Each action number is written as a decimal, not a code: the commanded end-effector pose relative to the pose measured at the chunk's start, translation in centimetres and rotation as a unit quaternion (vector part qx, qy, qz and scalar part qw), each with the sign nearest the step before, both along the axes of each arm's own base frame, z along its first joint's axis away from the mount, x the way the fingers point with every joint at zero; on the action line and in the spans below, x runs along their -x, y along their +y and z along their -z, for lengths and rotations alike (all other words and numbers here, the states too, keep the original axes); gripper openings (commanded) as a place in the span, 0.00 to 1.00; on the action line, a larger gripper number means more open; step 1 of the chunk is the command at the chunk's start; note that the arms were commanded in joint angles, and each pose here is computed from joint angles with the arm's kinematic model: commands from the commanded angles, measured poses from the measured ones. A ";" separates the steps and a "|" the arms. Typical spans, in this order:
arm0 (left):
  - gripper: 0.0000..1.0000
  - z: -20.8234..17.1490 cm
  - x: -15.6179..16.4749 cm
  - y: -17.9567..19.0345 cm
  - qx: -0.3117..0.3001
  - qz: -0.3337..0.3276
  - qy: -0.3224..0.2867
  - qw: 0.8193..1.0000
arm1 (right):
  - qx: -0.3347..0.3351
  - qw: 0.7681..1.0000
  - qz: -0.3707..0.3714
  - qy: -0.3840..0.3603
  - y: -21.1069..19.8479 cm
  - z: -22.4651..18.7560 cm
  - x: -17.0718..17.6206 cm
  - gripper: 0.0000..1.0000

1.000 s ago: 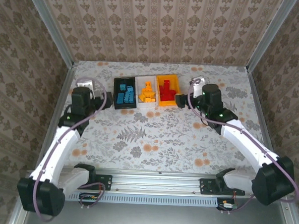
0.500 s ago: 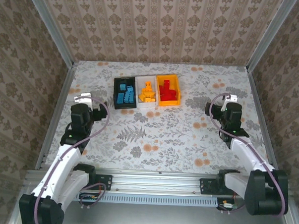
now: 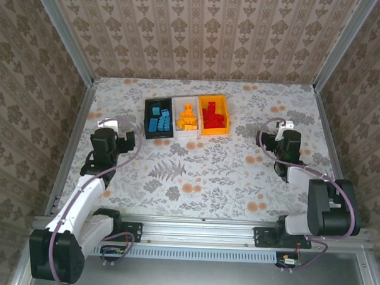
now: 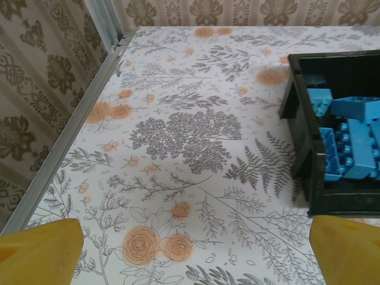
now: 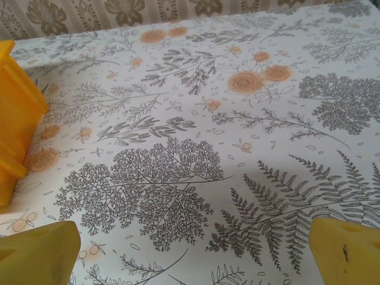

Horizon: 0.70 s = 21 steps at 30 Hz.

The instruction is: Sort the legos into containers by color

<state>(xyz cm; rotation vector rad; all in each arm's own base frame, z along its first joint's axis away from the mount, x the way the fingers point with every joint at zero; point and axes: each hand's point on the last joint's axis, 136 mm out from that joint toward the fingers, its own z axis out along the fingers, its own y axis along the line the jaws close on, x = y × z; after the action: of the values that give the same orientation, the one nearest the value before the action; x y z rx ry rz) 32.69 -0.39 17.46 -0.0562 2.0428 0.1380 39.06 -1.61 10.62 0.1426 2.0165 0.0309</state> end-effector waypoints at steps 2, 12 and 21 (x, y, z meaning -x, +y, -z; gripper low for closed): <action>1.00 -1.1 -2.0 1.0 -0.012 -0.008 -0.025 1.000 | 0.005 0.999 -0.020 -0.044 0.4 -1.3 -0.8 1.00; 1.00 3.7 -5.6 1.9 -0.028 -0.008 0.012 1.000 | 0.003 0.999 -0.021 -0.040 0.4 -0.7 -0.8 1.00; 1.00 6.0 -7.9 2.5 -0.015 -0.008 0.012 1.000 | 0.002 0.999 -0.029 -0.033 0.7 -0.3 -1.3 1.00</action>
<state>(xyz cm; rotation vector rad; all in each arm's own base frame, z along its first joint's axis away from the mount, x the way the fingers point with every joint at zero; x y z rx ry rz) 38.45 2.41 8.99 -0.0697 2.1663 0.2085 39.37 -1.24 9.88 0.1082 1.9870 0.0449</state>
